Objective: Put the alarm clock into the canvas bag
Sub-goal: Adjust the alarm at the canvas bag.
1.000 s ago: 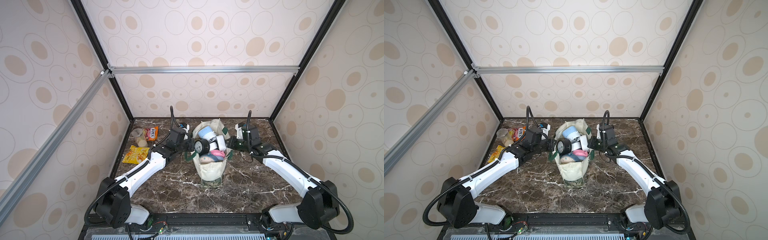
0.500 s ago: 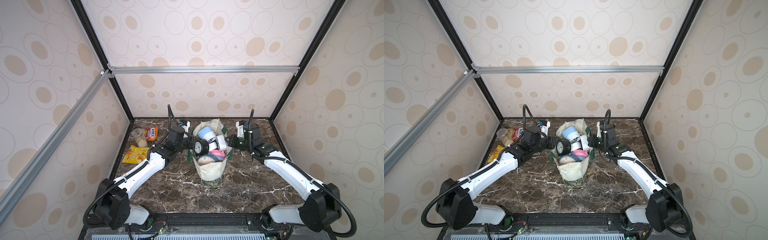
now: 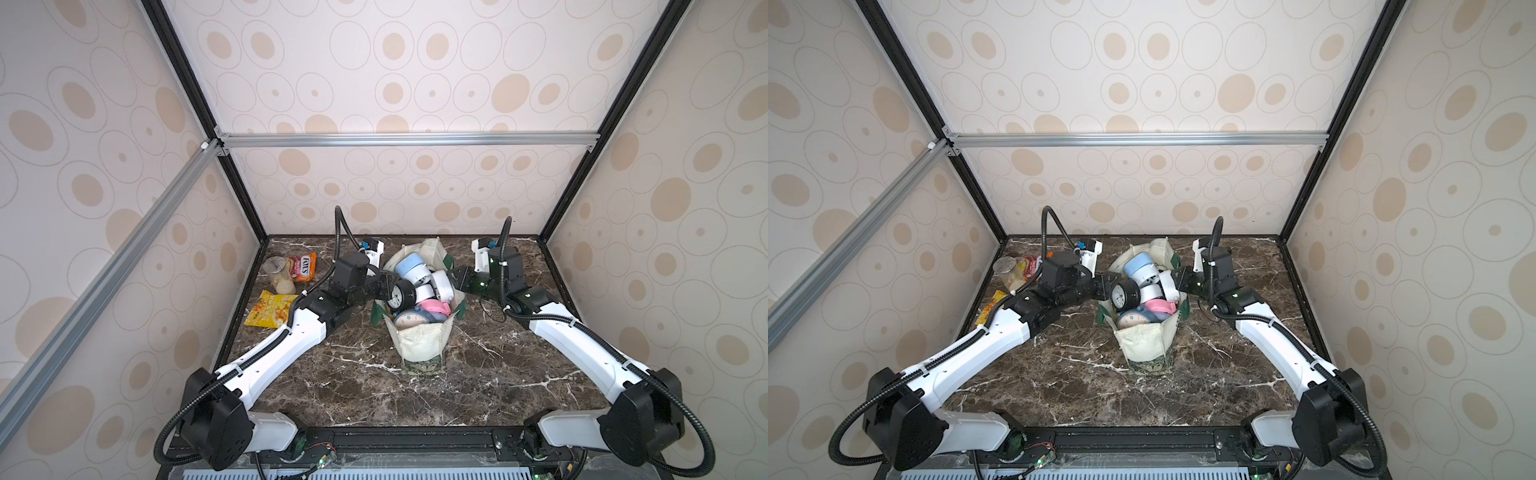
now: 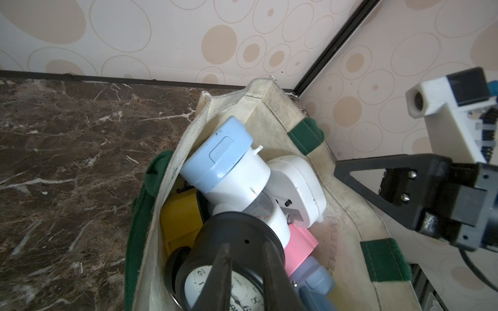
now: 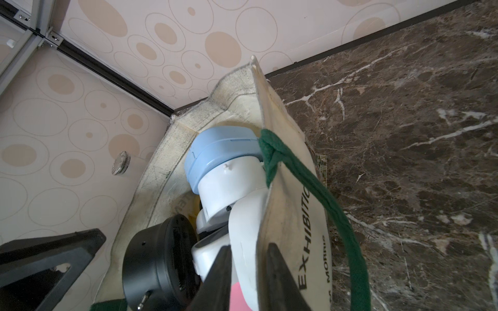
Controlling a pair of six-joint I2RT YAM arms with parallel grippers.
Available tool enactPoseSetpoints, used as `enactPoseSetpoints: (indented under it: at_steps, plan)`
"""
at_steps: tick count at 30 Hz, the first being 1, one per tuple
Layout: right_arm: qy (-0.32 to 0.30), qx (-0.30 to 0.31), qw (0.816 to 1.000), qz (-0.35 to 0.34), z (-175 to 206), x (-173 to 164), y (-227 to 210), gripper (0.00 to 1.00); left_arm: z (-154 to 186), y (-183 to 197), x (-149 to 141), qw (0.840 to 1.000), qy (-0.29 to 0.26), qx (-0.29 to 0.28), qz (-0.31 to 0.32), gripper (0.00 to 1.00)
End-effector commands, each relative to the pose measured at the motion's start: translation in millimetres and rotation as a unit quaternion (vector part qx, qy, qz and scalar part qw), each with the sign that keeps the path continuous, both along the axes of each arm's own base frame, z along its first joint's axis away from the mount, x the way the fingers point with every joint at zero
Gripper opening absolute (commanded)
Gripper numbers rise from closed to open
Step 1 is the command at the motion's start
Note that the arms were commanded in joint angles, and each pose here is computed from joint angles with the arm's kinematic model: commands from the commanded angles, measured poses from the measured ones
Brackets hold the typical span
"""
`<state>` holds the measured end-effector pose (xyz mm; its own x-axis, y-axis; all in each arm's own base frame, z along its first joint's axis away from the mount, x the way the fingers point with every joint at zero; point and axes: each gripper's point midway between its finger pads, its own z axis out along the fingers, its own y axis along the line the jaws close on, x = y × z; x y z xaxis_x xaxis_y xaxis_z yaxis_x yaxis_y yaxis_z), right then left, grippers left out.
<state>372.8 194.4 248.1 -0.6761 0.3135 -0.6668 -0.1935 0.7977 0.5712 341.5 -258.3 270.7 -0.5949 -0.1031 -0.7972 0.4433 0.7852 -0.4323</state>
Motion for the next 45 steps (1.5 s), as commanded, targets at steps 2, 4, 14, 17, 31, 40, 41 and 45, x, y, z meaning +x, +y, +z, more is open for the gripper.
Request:
enactPoseSetpoints:
  at_steps: [2, 4, 14, 17, 31, 40, 41, 45]
  plan:
    - [-0.018, 0.005, 1.0, 0.009, 14, -3, 4, 0.27, -7, -8, -17, 0.999, 0.006, 0.024, -0.024, 0.17]
    - [-0.014, 0.006, 1.0, 0.01, 12, -2, 5, 0.27, -17, -14, -18, 0.999, 0.017, 0.028, -0.029, 0.15]
    - [-0.01, 0.0, 1.0, 0.007, 11, -6, 2, 0.27, -56, -37, -19, 0.997, 0.053, 0.033, -0.047, 0.13]
    - [-0.013, -0.002, 1.0, 0.004, 12, -6, 0, 0.27, -61, -41, -19, 0.996, 0.061, 0.029, -0.052, 0.12]
    - [-0.067, -0.011, 0.998, -0.005, 45, -6, -11, 0.62, 57, -34, -11, 0.995, -0.087, -0.025, -0.042, 0.26]
    - [-0.129, -0.039, 0.99, -0.032, 80, -36, -44, 1.0, 122, 39, -30, 0.97, -0.221, -0.086, 0.042, 0.98]
    - [-0.132, -0.045, 0.989, -0.041, 81, -41, -51, 1.0, 123, 51, -33, 0.967, -0.231, -0.086, 0.062, 0.98]
    - [-0.157, -0.111, 0.978, -0.078, 76, -64, -84, 1.0, 106, 108, -37, 0.952, -0.244, -0.05, 0.176, 0.98]
